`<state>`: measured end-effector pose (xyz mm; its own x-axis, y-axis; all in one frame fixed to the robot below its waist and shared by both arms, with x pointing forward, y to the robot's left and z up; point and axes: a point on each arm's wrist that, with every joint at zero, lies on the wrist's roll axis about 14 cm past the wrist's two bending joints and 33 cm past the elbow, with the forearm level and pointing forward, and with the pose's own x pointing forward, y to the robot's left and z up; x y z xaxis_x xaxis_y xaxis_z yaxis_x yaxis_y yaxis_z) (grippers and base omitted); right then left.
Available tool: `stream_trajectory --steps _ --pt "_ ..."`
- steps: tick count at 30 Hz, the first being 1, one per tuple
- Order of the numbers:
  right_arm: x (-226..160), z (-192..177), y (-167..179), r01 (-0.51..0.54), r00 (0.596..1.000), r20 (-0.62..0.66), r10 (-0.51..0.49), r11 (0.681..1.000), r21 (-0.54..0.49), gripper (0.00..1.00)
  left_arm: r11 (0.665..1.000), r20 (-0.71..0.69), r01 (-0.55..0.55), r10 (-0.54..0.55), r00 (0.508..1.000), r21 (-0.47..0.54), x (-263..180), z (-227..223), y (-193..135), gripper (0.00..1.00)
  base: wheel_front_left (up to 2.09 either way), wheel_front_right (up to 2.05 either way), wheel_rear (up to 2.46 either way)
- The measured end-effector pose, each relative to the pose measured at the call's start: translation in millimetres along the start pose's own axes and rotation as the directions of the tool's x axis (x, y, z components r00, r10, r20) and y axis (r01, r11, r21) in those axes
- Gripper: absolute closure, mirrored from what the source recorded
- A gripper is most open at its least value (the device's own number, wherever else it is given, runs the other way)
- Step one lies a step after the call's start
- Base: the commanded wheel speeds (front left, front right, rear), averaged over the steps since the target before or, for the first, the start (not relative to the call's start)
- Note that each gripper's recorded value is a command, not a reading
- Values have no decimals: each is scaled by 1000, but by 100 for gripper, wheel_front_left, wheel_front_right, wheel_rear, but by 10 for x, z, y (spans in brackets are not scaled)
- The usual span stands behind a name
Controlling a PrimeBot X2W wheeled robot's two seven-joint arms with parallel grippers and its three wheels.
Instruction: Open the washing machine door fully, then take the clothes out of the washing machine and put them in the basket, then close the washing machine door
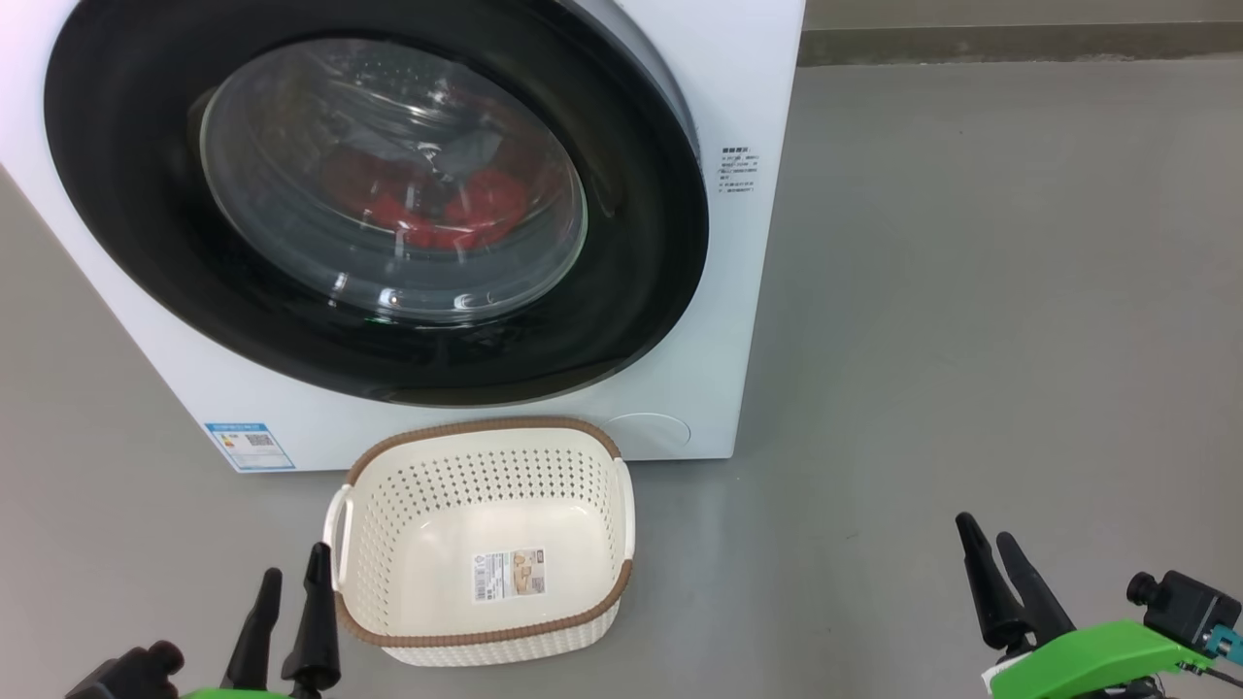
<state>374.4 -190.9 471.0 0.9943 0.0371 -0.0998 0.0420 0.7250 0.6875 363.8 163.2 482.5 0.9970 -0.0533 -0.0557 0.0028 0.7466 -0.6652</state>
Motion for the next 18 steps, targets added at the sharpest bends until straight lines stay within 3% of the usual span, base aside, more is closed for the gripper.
stream_trajectory --steps 18 --pt "-27 5 13 -32 999 -1 33 978 -205 0 973 10 52 -56 998 225 1 -3 -123 0 0 0 0"
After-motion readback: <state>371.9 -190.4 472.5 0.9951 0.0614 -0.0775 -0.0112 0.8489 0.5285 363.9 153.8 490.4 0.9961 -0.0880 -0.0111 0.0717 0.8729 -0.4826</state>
